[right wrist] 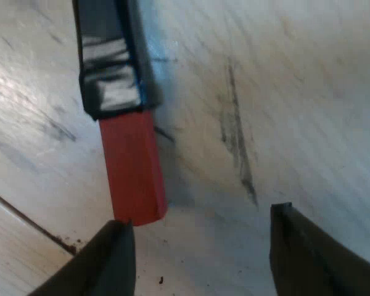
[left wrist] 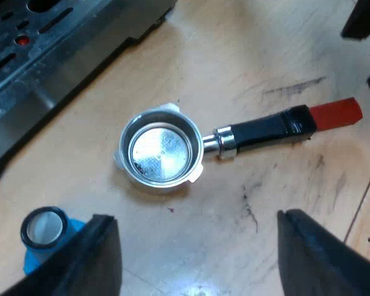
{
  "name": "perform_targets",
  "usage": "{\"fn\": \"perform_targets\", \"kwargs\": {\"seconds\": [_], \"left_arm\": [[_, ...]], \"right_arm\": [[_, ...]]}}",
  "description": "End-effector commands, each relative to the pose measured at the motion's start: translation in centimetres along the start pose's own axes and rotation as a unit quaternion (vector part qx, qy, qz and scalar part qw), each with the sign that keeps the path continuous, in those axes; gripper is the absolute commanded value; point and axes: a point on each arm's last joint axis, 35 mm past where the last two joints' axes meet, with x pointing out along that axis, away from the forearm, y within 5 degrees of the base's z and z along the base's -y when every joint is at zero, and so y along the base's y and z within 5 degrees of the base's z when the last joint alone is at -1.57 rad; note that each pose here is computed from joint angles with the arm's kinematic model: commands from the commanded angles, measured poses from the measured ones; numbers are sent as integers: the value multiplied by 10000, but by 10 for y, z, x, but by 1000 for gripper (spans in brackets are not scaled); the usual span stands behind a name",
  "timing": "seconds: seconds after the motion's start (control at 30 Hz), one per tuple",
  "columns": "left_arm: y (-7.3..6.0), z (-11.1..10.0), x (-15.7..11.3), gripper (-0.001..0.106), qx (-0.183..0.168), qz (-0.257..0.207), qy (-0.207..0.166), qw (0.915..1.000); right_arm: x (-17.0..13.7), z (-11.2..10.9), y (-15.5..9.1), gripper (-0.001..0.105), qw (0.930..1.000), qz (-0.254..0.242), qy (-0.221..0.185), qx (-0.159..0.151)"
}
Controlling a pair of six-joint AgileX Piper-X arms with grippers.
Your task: Grind coffee beans and then tamp
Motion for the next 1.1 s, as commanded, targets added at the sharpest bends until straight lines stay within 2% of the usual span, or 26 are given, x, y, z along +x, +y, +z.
{"fn": "perform_targets", "kwargs": {"seconds": [0.03, 0.13, 0.2, 0.3, 0.33, 0.37, 0.6, 0.8, 0.93, 1.0, 1.03, 1.1], "left_arm": [[-2, 2, -3, 56, -31, -41, -13, 10000], [-3, 4, -6, 57, -37, -40, 1, 10000], [-4, 6, -8, 58, -37, -23, 1, 10000], [-8, 15, -19, 67, -23, 153, -46, 9999], [-9, 19, -22, 68, 1, 216, -113, 9997], [-10, 23, -26, 69, 30, 252, -192, 9995], [-16, 38, -39, 69, 128, 341, -467, 9982], [-13, 36, -39, 69, 80, 765, -413, 9962], [-11, 34, -40, 69, 35, 963, -300, 9949], [-11, 33, -40, 69, 31, 1005, -292, 9945], [-11, 33, -40, 69, 28, 1018, -285, 9944], [-11, 33, -40, 69, 26, 1080, -287, 9937]], "right_arm": [[-20, 8, -4, 51, 9991, -27, -424, 74], [-37, 13, -6, 51, 9950, 4, -983, 161], [-39, 13, -6, 51, 9944, 10, -1045, 166], [-50, 17, -6, 51, 9884, 48, -1501, 205], [-70, 21, -3, 51, 9713, 25, -2365, 229], [-75, 22, -2, 51, 9661, -75, -2568, 240], [-82, 31, 8, 51, 9459, -191, -3234, 195], [-71, 37, 11, 51, 9190, -301, -3906, 435], [-58, 35, 13, 51, 9054, -481, -4216, 146], [-54, 34, 14, 51, 9025, -520, -4276, 70], [-49, 32, 15, 51, 8979, -593, -4360, -122], [-45, 31, 16, 51, 8963, -621, -4381, -280]]}}
